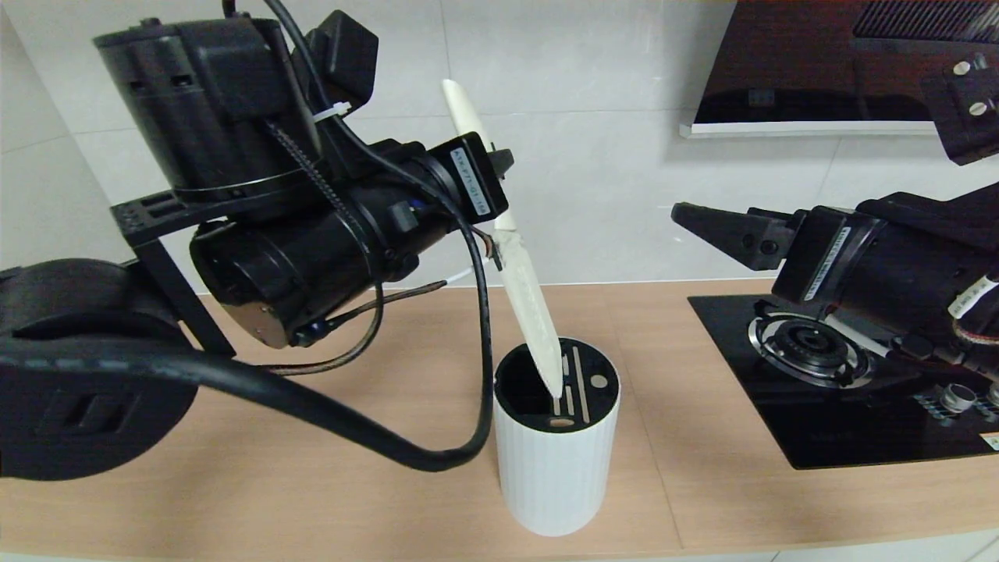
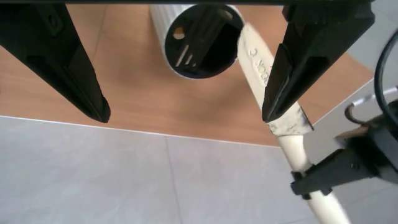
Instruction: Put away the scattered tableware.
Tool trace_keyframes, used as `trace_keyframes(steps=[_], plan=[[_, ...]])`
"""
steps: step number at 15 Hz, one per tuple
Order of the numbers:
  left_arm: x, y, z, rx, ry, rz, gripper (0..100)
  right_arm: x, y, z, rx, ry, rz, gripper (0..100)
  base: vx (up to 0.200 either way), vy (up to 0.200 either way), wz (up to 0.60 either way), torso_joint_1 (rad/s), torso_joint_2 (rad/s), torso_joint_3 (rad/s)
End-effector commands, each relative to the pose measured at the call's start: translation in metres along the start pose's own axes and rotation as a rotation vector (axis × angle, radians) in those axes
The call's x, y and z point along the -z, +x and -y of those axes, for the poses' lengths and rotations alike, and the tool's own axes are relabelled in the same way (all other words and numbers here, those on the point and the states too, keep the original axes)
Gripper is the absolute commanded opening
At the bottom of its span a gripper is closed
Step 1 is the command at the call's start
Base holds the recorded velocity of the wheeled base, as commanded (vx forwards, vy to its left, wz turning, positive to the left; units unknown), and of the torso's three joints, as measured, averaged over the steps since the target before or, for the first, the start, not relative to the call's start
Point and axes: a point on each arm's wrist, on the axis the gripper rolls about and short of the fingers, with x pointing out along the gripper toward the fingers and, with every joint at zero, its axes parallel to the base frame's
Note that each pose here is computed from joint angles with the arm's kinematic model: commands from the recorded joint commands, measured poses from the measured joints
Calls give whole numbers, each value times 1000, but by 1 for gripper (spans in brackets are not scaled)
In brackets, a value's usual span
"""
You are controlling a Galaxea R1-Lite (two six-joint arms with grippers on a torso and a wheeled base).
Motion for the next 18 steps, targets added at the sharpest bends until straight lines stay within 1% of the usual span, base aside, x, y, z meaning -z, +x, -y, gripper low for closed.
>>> trace_keyframes(steps=[1,2,3,4,5,6,8,9,11,13,15,17,18], plan=[[7,4,13,-47,64,25,0,2,3,2,11,-2,-5,100,0,0,0,0,0,0],[7,5,13,-101,94,52,0,5,6,3,17,-4,-14,100,0,0,0,0,0,0],[8,7,14,-170,145,88,0,8,8,4,21,-8,-26,100,0,0,0,0,0,0],[10,8,15,-198,162,102,0,8,8,4,21,-8,-26,100,0,0,0,0,0,0],[18,12,15,-274,211,115,0,9,8,4,22,-8,-29,100,0,0,0,0,0,0],[22,14,15,-288,225,111,0,9,8,4,23,-9,-32,100,0,0,0,0,0,0],[30,17,15,-293,231,98,0,10,8,4,23,-10,-33,100,0,0,0,0,0,0],[36,19,19,-303,237,88,0,10,8,4,24,-10,-32,100,0,0,0,0,0,0],[45,22,22,-329,243,78,0,10,8,4,25,-11,-35,100,0,0,0,0,0,0],[48,24,23,-331,247,71,0,12,8,4,26,-11,-39,100,0,0,0,0,0,0],[56,30,22,-334,253,58,0,14,7,5,27,-12,-45,100,0,0,0,0,0,0],[64,34,23,-330,250,49,0,14,7,5,27,-13,-46,100,0,0,0,0,0,0],[67,35,24,-326,240,53,0,15,7,5,27,-13,-48,100,0,0,0,0,0,0]])
